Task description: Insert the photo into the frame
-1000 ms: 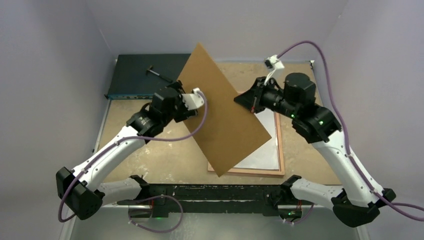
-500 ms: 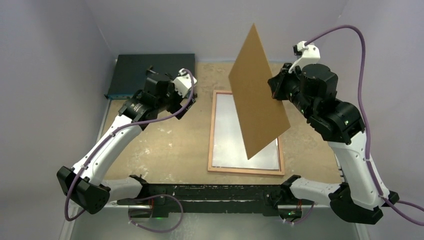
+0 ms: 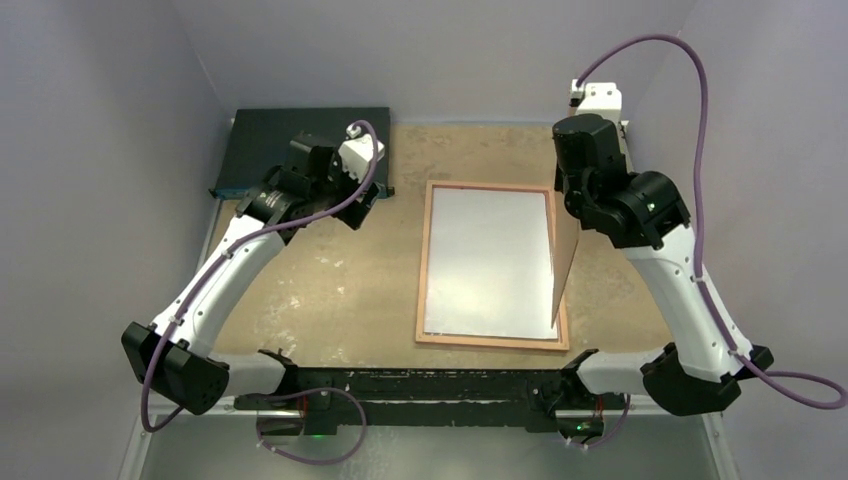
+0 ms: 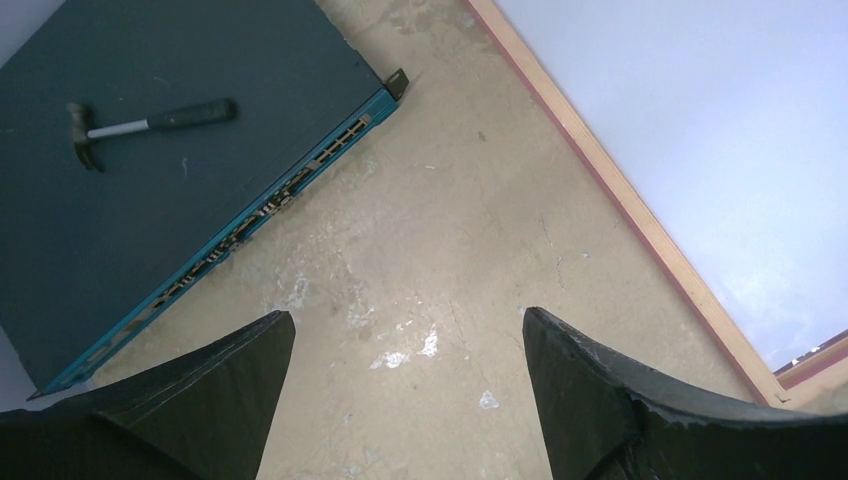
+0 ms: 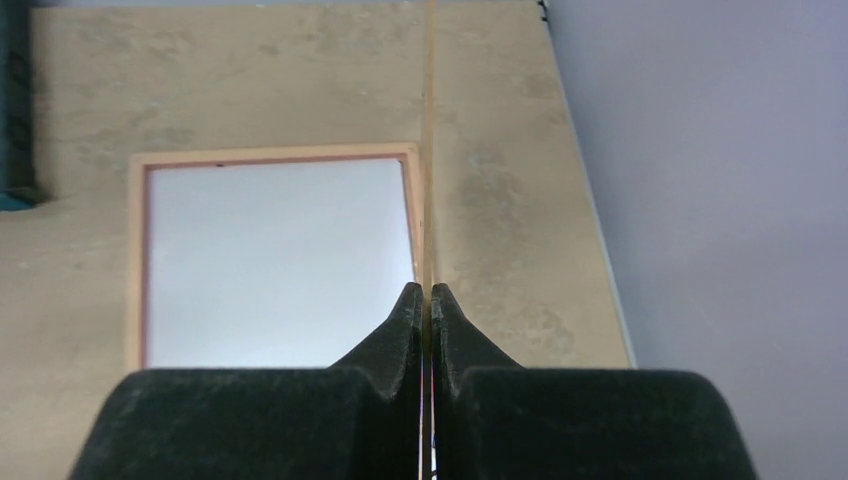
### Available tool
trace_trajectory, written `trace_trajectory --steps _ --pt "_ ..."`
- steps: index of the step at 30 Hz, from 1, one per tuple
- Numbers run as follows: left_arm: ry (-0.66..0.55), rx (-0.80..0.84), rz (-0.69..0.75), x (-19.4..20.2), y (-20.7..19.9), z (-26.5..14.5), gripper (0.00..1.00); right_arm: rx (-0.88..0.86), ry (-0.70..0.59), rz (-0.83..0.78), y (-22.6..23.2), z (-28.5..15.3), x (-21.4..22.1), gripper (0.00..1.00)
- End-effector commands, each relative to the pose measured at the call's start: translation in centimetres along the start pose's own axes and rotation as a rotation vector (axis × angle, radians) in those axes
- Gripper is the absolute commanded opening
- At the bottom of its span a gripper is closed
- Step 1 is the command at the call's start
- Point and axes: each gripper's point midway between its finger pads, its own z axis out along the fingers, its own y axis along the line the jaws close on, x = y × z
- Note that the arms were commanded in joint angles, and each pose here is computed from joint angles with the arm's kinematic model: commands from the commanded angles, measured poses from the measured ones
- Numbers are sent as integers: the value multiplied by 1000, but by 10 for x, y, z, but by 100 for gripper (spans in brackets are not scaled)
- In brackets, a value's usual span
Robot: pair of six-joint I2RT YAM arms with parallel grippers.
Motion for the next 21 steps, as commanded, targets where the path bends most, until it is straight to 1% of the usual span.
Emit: trace_trajectory --steps 1,6,9,14,19,21 --pt "-21 25 -42 -8 -1 -4 83 181 -14 -49 -27 4 6 0" --pt "-4 45 -43 -2 -3 -2 80 277 58 -152 -22 22 37 0" --pt "12 51 -43 4 -3 -1 79 287 92 -174 -11 32 50 0" --pt "14 61 -52 6 -3 -1 77 184 118 -201 33 44 73 0" --pt "10 64 -52 6 -1 -5 76 160 188 -317 77 55 128 0" --pt "7 65 -52 6 0 -7 76 165 237 -343 90 57 152 0"
